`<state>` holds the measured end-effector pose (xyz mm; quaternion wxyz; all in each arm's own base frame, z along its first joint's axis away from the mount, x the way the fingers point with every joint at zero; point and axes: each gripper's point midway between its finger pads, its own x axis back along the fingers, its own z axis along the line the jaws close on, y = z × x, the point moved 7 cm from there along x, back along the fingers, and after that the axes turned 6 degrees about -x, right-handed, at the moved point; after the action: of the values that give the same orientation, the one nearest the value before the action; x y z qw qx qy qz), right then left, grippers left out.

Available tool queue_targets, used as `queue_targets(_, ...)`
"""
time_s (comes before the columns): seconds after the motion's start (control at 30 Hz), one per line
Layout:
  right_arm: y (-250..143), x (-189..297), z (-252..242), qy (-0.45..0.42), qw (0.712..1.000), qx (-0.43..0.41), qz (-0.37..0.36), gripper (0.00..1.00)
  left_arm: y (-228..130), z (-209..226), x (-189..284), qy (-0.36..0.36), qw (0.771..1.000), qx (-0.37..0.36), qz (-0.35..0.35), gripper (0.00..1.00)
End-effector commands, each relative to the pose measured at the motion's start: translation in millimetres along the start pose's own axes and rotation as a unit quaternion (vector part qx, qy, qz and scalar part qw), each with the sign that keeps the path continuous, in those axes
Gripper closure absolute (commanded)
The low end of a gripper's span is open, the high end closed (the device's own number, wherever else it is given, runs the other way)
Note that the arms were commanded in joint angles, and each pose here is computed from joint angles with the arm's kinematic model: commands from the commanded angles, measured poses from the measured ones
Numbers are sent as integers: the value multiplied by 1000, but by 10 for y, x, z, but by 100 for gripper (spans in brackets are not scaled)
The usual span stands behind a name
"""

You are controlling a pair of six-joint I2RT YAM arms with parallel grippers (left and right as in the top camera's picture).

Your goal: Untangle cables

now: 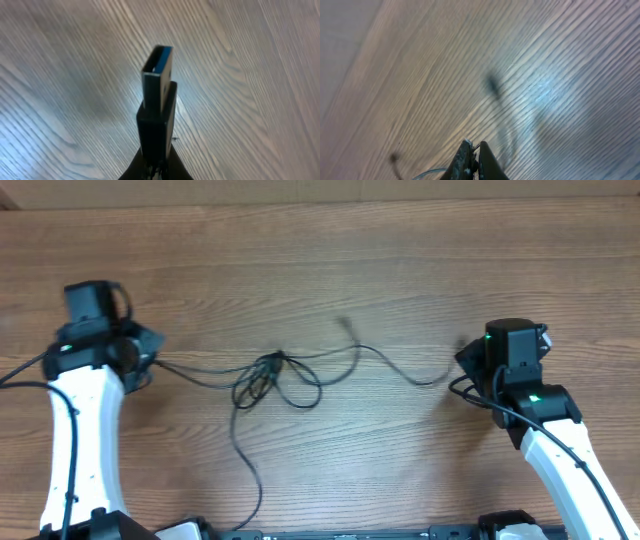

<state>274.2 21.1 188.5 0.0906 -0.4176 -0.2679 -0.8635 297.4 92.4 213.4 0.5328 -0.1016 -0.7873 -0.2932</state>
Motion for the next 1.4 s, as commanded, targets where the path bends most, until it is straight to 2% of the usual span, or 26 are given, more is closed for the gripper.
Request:
queue_targets(0.0, -32, 7, 72, 24, 999, 11, 18, 96, -20, -43, 66, -36, 999, -20, 15, 96)
queue_targets(0.13, -145, -35, 186, 64, 995, 12, 75, 96, -66, -97, 69, -40, 998, -40, 18, 96)
queue_targets(0.27, -181, -51, 204, 71, 993, 12, 92, 96, -92, -130, 71, -44, 996, -69, 18, 96)
queue_targets(0.3, -182, -52, 202, 70, 993, 12, 92, 96, -95, -130, 71, -44, 996, -76, 18, 92)
queue_targets(0.33, -185, -51, 200, 69, 993, 12, 93, 96, -94, -128, 71, -44, 995, -84, 18, 84)
queue_targets(0.37, -189, -51, 196, 69, 993, 12, 95, 96, -94, -128, 71, -44, 994, -94, 18, 69)
queue_targets(0.4, -200, -49, 194, 69, 993, 12, 99, 96, -94, -129, 71, -44, 993, -112, 17, 39)
queue_targets(0.43, -208, -47, 195, 70, 992, 13, 103, 96, -96, -130, 71, -45, 991, -122, 17, 21)
queue_targets(0.47, -219, -45, 197, 72, 991, 13, 108, 96, -101, -136, 72, -49, 990, -133, 19, 6)
queue_targets(0.5, -229, -42, 202, 74, 991, 13, 113, 96, -111, -148, 73, -55, 988, -145, 22, 0)
queue_targets(0.53, -237, -39, 207, 77, 990, 13, 118, 96, -124, -163, 76, -64, 986, -154, 27, 0)
queue_targets(0.6, -245, -36, 212, 79, 989, 13, 122, 85, -158, -201, 84, -85, 981, -169, 39, 0)
queue_targets(0.63, -248, -35, 214, 80, 989, 13, 123, 81, -180, -226, 90, -97, 978, -177, 45, 5)
queue_targets(0.67, -254, -33, 216, 81, 989, 13, 126, 75, -205, -252, 96, -108, 975, -186, 51, 19)
queue_targets(0.8, -285, -22, 232, 90, 986, 13, 142, 50, -361, -370, 101, -129, 964, -220, 75, 85)
queue_targets(0.83, -295, -19, 235, 92, 985, 14, 146, 46, -410, -402, 92, -130, 961, -228, 81, 96)
queue_targets(0.9, -322, -17, 240, 93, 983, 15, 155, 41, -518, -482, 72, -134, 954, -251, 93, 96)
queue_targets(1.0, -385, -35, 244, 90, 982, 21, 167, 40, -685, -604, 23, -139, 940, -292, 109, 94)
queue_targets(1.2, -620, -176, 244, 66, 976, 45, 201, 40, -977, -755, -143, -135, 916, -347, 149, 66)
queue_targets(1.3, -801, -281, 261, 55, 971, 65, 222, 41, -1110, -803, -233, -132, 901, -378, 167, 64)
queue_targets(1.37, -910, -333, 287, 55, 968, 78, 232, 41, -1162, -819, -277, -130, 894, -391, 174, 59)
